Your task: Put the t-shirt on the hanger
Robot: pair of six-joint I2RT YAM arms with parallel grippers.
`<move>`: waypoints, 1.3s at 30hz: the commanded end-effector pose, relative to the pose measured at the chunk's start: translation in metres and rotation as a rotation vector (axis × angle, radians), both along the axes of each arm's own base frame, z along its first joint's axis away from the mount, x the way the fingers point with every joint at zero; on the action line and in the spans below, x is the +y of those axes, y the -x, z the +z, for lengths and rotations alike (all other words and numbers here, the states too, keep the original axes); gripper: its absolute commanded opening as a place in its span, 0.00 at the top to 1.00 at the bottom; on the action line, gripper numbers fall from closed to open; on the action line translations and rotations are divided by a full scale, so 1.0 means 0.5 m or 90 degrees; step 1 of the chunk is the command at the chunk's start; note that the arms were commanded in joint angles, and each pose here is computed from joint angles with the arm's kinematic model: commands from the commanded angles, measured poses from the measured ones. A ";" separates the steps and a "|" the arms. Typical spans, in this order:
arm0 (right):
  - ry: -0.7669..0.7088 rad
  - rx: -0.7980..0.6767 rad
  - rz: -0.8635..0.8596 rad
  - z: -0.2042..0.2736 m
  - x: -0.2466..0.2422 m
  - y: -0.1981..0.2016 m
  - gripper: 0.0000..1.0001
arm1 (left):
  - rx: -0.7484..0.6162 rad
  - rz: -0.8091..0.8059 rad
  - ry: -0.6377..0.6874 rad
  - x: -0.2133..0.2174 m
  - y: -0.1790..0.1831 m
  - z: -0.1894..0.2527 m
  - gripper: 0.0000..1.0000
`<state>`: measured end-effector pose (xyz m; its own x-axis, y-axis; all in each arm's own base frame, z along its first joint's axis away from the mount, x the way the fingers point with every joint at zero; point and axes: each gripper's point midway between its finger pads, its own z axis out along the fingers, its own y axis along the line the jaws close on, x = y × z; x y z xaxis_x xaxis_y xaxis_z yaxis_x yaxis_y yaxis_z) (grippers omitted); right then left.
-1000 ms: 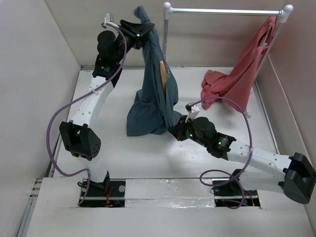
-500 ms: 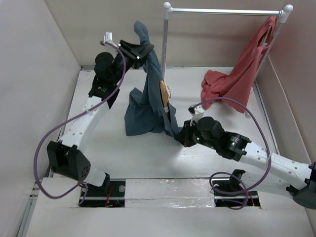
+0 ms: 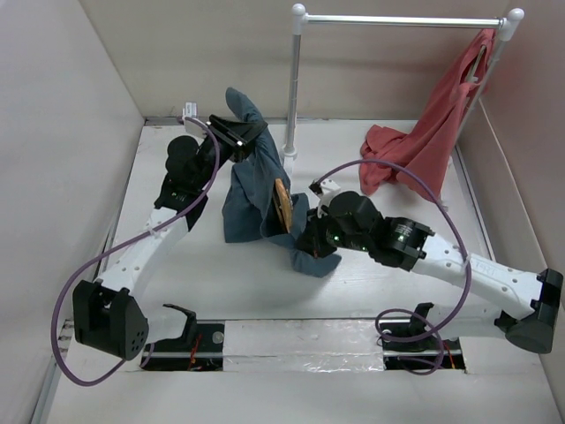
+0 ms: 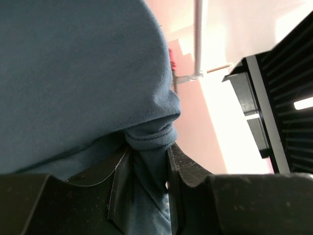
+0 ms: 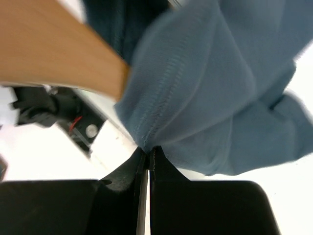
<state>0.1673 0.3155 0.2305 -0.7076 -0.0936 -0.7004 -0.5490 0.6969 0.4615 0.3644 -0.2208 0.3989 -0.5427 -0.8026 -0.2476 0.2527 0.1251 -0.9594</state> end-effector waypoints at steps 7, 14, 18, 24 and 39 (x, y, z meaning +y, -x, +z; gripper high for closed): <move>-0.083 -0.011 0.095 0.155 0.005 0.077 1.00 | -0.065 0.020 0.016 0.007 -0.005 0.031 1.00; 0.029 0.035 0.056 0.026 0.041 0.031 0.99 | 0.022 -0.021 0.025 -0.011 -0.001 -0.055 1.00; 0.009 0.025 0.035 0.009 0.053 0.015 0.66 | 0.083 -0.066 0.022 -0.028 0.014 -0.124 1.00; 0.004 0.011 -0.001 0.026 0.024 0.011 0.47 | 0.171 -0.074 0.011 -0.027 0.034 -0.229 1.00; -0.076 -0.126 -0.079 0.097 0.017 -0.058 0.32 | 0.197 -0.088 0.061 -0.038 0.019 -0.218 1.00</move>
<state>0.1793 0.3141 0.2498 -0.6496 -0.0232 -0.7599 -0.5260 0.7354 0.4273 0.3537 -0.2339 0.2411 -0.6656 -0.7460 0.0195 -0.1402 0.0994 -0.9851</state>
